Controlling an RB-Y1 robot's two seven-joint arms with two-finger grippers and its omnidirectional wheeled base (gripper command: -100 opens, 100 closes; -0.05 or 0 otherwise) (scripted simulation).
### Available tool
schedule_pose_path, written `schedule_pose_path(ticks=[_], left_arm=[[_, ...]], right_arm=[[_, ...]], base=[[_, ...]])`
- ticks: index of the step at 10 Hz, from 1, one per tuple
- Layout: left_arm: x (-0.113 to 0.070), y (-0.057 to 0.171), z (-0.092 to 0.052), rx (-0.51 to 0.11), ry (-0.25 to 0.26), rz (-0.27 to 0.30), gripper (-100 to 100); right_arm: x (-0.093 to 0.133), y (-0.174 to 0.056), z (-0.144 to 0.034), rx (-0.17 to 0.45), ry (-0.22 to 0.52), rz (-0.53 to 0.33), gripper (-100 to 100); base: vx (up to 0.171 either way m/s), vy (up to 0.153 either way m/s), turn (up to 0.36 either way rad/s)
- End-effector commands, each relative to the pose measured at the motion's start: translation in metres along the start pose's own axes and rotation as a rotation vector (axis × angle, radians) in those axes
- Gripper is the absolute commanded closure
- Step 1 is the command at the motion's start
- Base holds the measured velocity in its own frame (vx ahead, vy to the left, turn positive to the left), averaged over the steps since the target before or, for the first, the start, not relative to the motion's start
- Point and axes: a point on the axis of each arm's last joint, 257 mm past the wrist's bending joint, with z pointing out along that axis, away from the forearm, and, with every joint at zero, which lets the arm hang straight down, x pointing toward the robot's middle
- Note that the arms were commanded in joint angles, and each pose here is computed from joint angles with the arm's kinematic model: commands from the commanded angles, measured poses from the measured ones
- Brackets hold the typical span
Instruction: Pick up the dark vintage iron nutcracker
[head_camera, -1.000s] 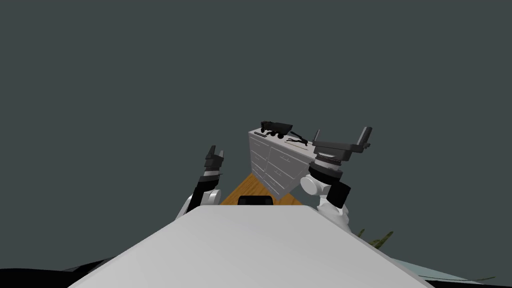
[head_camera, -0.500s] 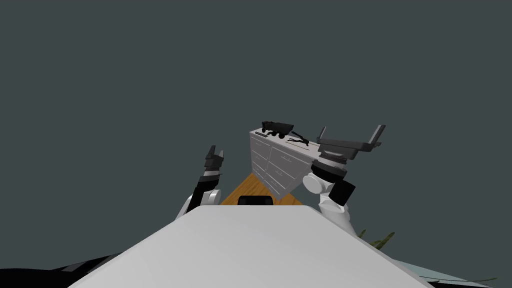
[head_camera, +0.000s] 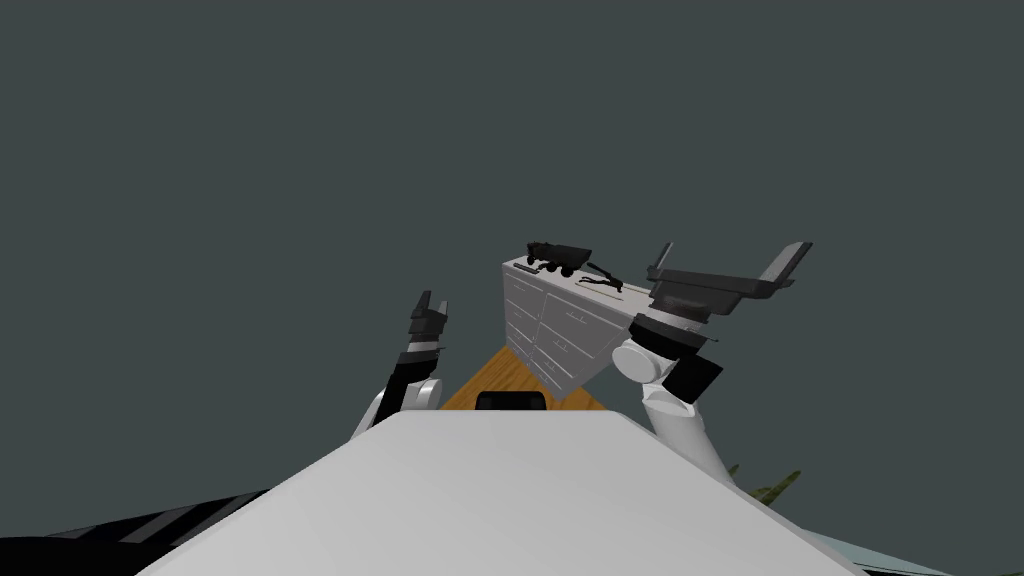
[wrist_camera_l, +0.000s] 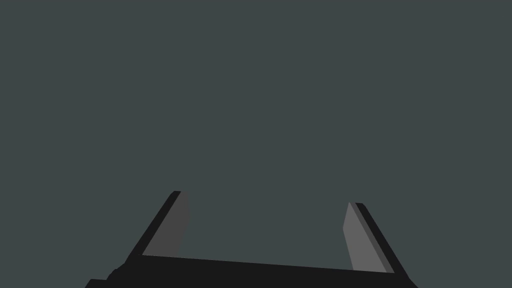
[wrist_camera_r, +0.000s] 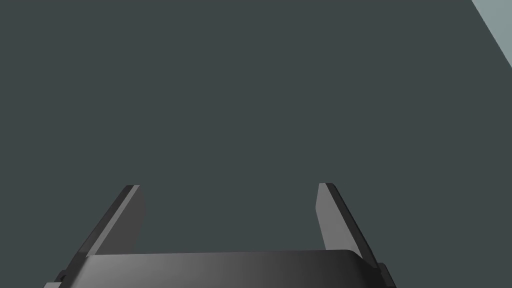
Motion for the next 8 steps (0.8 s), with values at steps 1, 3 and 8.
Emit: schedule_pose_path(ticks=[1,3,8], left_arm=[[0.0,0.0,0.0,0.0,0.0,0.0,0],[0.0,0.0,0.0,0.0,0.0,0.0,0],[0.0,0.0,0.0,0.0,0.0,0.0,0]], right_arm=[[-0.006,0.002,0.002,-0.011,-0.024,0.043,-100],[-0.004,0.01,0.013,-0.042,-0.008,0.128,-100],[-0.018,0.02,0.023,-0.086,-0.049,0.278,-100]], base=[[-0.005,0.012,-0.009],[-0.004,0.012,0.031],[-0.008,0.016,0.024]])
